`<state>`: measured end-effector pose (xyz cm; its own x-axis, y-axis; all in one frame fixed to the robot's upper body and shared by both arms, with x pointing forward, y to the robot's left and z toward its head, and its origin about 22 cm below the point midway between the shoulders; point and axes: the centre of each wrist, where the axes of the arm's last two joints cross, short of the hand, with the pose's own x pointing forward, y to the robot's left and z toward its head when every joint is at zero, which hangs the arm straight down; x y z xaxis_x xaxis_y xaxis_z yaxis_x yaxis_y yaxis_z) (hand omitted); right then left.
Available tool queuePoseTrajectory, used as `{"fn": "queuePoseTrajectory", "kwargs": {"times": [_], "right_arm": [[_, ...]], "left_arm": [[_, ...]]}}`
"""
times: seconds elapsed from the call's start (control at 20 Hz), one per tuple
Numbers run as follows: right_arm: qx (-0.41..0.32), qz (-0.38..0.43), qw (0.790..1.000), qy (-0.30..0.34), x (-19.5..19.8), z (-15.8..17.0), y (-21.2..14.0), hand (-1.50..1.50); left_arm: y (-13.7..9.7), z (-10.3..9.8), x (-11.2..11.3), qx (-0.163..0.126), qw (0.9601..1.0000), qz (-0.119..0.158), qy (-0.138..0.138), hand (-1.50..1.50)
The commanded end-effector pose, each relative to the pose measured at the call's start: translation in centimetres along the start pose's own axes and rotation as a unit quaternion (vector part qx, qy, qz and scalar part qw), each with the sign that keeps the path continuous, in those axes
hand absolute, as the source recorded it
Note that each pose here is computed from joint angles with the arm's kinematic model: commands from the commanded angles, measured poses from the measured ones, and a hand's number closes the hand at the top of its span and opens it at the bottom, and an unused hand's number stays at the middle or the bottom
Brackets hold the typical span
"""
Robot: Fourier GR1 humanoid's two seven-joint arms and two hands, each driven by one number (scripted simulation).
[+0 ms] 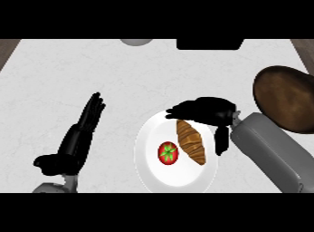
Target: Pick the croissant from the plate and place it in the pan
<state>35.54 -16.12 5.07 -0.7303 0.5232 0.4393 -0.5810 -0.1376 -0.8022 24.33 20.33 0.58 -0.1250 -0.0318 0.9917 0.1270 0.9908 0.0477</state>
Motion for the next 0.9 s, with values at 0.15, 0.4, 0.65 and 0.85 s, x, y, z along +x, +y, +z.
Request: {"fn": "queuePoseTrajectory", "kwargs": {"times": [0.15, 0.4, 0.65, 0.85], "right_arm": [[0.01, 0.007, 1.0, 0.021, 0.5, 0.7, 0.3, -1.5], [0.009, -0.004, 1.0, 0.028, -0.7, 0.3, 3.3, -1.5], [-0.009, -0.033, 0.999, 0.015, -1.5, -2.4, 2.8, -1.5], [-0.004, -0.023, 0.999, 0.024, -1.6, -3.7, 3.2, -1.5]], "left_arm": [[0.1, -0.4, 0.3, 0.015, 0.9999, 0.001, 0.004, 0.0], [0.7, -0.6, -0.1, 0.002, 1.0, -0.005, -0.008, 0.0], [-0.2, 1.5, -0.3, 0.002, 1.0, 0.005, -0.003, 0.0], [0.2, -0.5, -0.1, 0.003, 1.0, -0.005, -0.007, 0.0]]}}
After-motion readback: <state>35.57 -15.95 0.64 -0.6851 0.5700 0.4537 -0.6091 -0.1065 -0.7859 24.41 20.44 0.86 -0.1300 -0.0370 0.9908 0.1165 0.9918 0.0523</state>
